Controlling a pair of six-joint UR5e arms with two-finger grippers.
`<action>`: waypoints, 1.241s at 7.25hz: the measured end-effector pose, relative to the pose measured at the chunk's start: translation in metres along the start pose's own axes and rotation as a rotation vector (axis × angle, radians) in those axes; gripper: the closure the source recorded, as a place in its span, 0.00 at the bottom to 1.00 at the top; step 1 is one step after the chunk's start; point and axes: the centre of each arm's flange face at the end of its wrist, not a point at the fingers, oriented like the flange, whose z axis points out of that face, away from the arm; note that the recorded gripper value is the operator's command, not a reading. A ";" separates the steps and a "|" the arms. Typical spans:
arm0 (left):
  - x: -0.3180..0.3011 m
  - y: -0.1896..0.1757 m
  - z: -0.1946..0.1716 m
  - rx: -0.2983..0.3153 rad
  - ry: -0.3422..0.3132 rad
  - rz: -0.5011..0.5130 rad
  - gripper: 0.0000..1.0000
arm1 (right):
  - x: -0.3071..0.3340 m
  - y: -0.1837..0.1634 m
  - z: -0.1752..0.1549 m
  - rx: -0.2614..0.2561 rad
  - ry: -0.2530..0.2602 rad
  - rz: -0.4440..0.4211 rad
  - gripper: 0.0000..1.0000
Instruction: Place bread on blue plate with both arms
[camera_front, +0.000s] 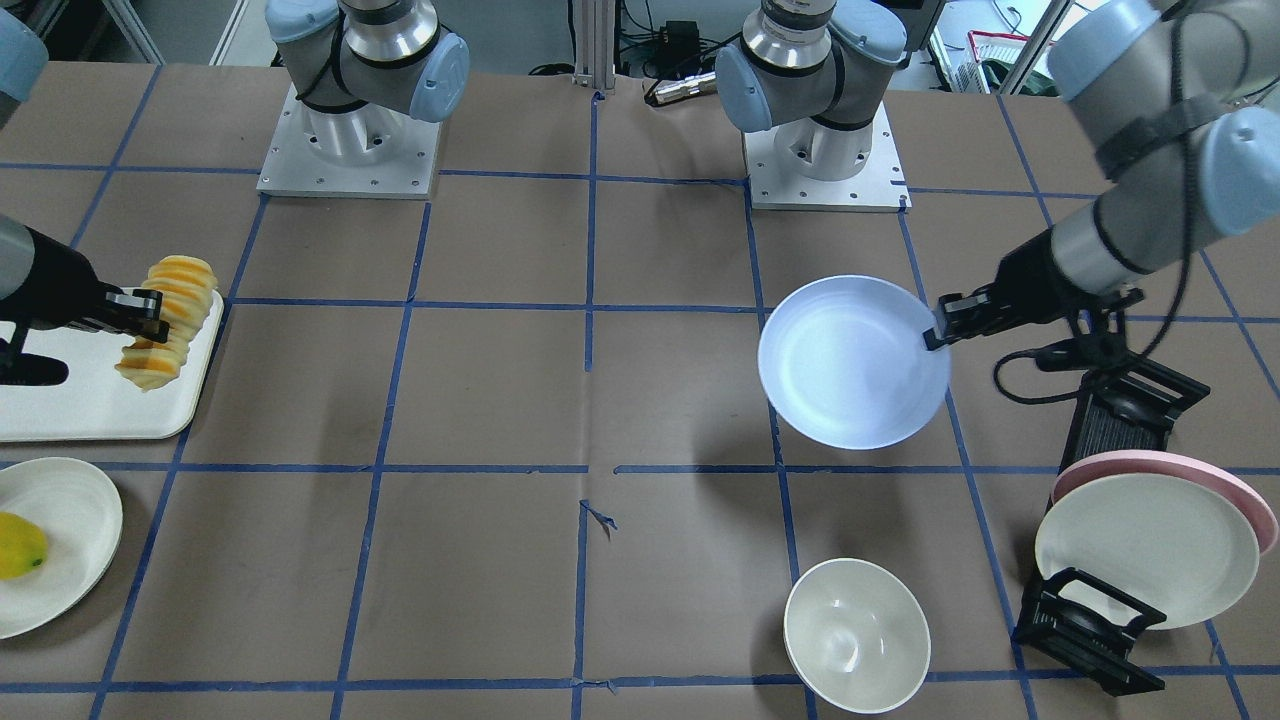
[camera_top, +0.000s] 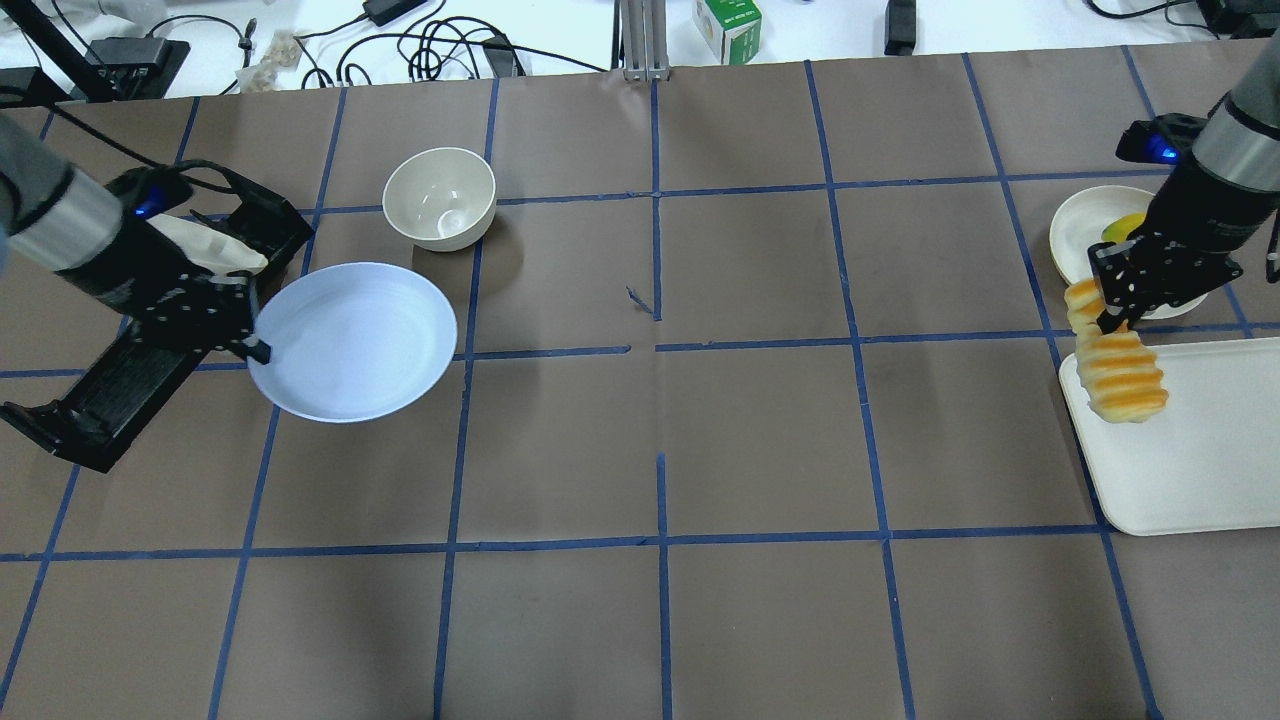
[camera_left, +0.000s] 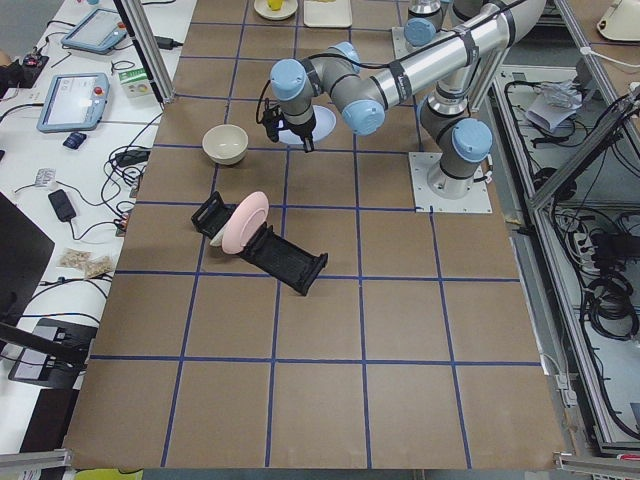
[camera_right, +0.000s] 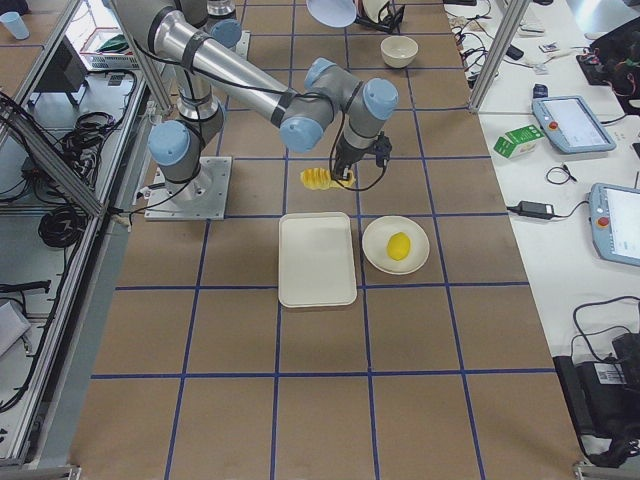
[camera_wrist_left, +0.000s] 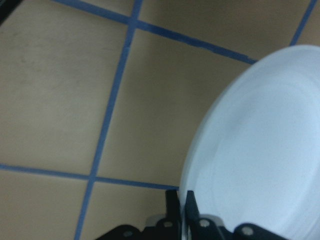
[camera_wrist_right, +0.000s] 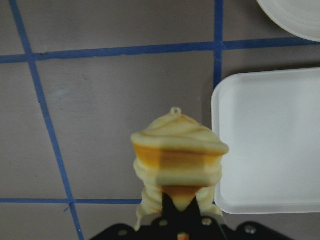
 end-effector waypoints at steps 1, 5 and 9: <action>0.043 0.006 0.037 0.042 0.025 0.016 1.00 | -0.026 -0.002 -0.001 0.012 -0.022 -0.002 1.00; 0.168 0.030 0.146 0.141 0.079 -0.085 1.00 | -0.116 -0.009 -0.003 0.045 -0.009 -0.005 1.00; 0.194 0.046 0.208 0.144 0.089 -0.104 0.00 | -0.202 -0.016 0.013 0.108 0.012 -0.061 1.00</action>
